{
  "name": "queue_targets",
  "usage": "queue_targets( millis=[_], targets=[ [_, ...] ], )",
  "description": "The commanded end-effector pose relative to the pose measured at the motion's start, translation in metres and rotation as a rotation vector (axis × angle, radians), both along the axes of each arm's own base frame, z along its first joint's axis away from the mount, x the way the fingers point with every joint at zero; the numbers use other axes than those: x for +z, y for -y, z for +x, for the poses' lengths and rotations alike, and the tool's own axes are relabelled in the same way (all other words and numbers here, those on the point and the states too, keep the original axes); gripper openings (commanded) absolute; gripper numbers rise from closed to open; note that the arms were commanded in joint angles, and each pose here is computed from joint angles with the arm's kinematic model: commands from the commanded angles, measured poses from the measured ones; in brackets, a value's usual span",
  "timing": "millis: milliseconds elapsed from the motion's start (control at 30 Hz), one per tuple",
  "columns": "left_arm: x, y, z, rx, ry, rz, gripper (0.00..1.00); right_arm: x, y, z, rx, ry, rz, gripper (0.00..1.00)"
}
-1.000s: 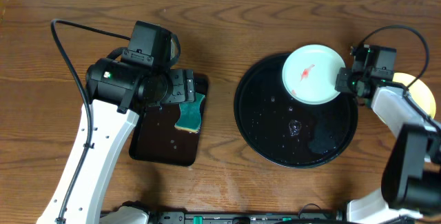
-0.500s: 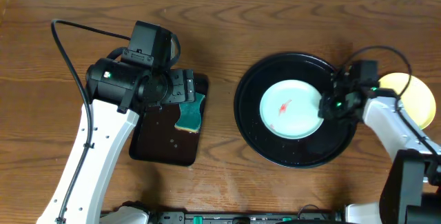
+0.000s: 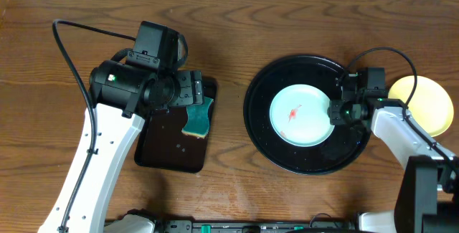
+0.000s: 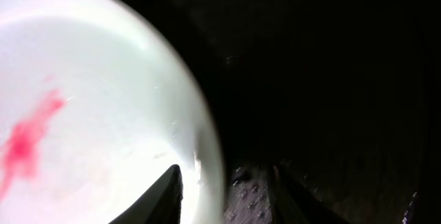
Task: Clean dirty plates on tray and stack at the side
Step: 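Grasp the stained pale green plate rim and slide it to tray center, then move the left gripper to the sponge and grasp it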
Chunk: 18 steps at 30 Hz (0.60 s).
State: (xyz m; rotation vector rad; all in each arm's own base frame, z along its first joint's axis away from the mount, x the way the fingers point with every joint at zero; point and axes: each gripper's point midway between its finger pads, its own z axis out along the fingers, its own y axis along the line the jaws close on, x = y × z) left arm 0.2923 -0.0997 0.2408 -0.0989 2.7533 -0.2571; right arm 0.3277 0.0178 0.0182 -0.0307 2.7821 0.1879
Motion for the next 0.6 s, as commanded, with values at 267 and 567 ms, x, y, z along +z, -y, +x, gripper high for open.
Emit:
queue_targets(
  millis=[267,567],
  targets=[
    [-0.063,-0.008,0.018,0.032,-0.091,0.094,0.84,0.109,-0.061,-0.022,0.129,0.175,0.323,0.30],
    [-0.184,-0.009,0.023,0.021,-0.330,0.173,0.67,0.103,-0.058,-0.037,0.112,0.110,0.313,0.30]
  ],
)
